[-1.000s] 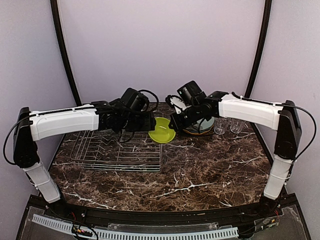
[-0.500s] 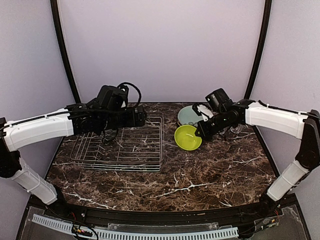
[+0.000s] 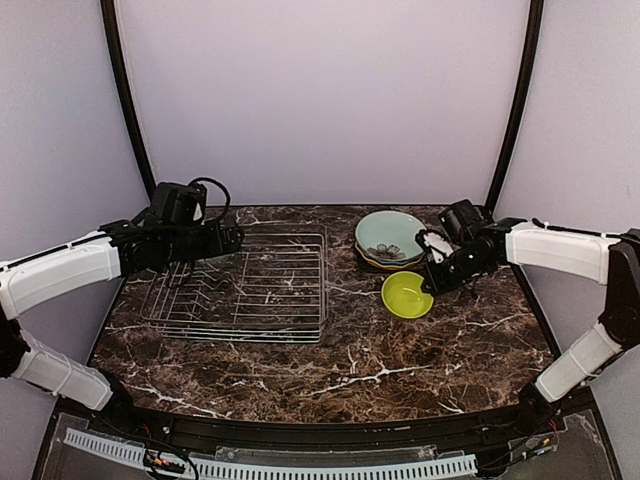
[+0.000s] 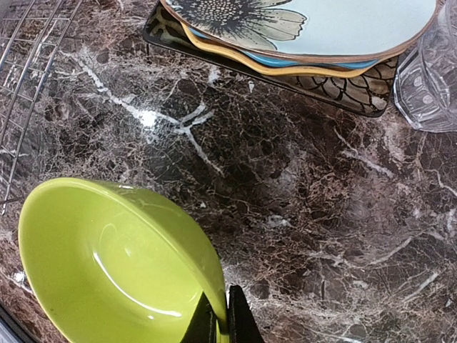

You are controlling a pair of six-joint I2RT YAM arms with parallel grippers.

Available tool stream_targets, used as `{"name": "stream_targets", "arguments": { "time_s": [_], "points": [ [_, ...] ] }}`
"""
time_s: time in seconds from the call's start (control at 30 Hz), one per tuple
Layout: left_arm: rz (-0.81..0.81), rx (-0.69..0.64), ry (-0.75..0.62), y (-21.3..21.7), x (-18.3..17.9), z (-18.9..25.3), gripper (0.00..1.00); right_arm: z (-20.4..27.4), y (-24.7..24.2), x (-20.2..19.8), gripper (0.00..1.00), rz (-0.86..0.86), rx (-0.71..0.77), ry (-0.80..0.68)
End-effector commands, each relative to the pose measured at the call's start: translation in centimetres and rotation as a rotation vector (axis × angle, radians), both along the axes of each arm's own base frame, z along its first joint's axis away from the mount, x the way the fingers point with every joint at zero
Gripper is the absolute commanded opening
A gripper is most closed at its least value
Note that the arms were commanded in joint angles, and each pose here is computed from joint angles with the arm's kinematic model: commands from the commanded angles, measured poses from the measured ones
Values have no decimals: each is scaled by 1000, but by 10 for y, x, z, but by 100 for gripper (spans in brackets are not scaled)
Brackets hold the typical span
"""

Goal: Unload the mixed dishes from the dish rack
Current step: Place the bowl at the center of the board.

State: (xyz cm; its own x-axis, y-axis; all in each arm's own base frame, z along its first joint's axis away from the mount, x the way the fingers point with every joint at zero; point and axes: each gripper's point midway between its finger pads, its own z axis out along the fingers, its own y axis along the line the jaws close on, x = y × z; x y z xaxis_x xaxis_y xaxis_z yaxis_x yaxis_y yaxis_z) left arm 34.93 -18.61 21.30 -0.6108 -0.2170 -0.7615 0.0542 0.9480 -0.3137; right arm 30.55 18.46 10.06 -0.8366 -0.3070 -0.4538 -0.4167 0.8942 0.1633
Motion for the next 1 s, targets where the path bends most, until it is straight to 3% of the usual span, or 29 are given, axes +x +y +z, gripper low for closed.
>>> {"name": "stream_targets", "arguments": {
  "time_s": [0.0,0.4,0.97],
  "points": [
    [27,-25,-1,33,1,4,99,-5,0,11,0,2,9,-27],
    [121,-71,121,101,12,-32,97,-31,-5,11,1,1,-15,24],
    [132,-195,171,112,34,-65,87,-28,-10,13,29,-4,-18,19]
  ]
}}
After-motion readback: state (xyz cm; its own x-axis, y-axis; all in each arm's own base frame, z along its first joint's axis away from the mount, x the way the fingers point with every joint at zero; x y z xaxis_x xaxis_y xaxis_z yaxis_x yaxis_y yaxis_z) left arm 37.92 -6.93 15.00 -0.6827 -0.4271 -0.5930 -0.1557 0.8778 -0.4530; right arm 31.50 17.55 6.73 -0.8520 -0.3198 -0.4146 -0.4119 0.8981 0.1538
